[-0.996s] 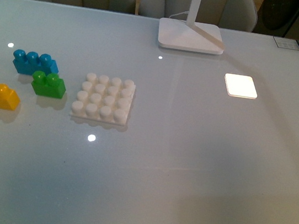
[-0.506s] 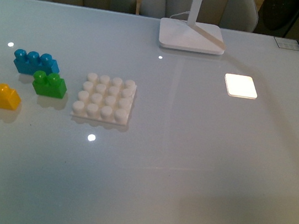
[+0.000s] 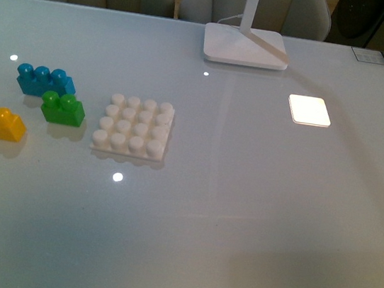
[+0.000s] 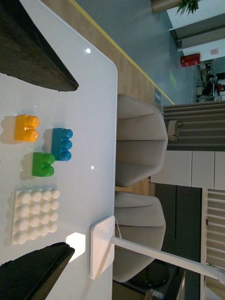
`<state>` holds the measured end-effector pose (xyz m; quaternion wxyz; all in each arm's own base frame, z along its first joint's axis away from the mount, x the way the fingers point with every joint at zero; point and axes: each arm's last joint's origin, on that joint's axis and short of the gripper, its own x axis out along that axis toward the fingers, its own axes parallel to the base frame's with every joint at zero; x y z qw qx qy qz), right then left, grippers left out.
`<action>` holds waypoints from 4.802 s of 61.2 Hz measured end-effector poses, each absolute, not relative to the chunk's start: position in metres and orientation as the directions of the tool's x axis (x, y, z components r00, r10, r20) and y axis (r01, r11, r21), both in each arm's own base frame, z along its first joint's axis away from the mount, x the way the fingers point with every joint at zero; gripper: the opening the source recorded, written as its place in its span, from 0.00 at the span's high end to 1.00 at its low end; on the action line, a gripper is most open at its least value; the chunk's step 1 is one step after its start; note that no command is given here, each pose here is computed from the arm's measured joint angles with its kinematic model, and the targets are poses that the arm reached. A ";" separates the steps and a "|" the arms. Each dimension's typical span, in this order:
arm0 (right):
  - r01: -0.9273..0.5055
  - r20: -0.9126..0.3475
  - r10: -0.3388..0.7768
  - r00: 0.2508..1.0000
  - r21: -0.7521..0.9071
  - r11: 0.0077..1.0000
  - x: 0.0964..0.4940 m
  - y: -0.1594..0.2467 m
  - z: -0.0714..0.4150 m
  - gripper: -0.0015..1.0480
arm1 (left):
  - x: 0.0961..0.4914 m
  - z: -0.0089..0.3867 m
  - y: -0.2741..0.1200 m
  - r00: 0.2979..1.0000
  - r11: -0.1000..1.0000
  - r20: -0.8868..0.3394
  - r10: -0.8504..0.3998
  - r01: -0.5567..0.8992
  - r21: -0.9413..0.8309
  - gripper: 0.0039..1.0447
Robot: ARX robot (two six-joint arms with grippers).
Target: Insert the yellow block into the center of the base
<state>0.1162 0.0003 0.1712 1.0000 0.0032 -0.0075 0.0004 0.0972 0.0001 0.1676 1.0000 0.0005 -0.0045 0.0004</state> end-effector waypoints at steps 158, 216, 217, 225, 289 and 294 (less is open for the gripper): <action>-0.003 0.009 0.003 1.000 0.005 1.000 0.097 0.000 0.168 0.08 | 0.307 0.050 0.022 0.779 0.992 -0.627 -0.027 0.099 0.081 0.07; -0.003 0.009 0.003 1.000 0.005 1.000 0.097 0.000 0.168 0.08 | 0.351 -0.003 0.048 0.700 0.999 -0.714 0.025 0.007 0.043 0.07; -0.003 0.009 0.003 1.000 0.005 1.000 0.097 0.000 0.168 0.08 | 0.351 -0.003 0.048 0.700 0.999 -0.714 0.025 0.007 0.042 0.07; -0.003 0.009 0.003 1.000 0.004 1.000 0.097 0.000 0.168 0.08 | 0.354 -0.005 0.049 0.698 0.999 -0.716 0.026 0.000 0.036 0.07; -0.003 0.009 0.003 1.000 0.005 1.000 0.097 0.000 0.168 0.08 | 0.370 -0.023 0.048 0.675 0.999 -0.736 0.039 -0.006 0.048 0.07; -0.003 0.009 0.003 1.000 0.004 1.000 0.097 0.000 0.168 0.08 | 0.372 -0.022 0.048 0.677 0.999 -0.735 0.040 -0.007 0.048 0.07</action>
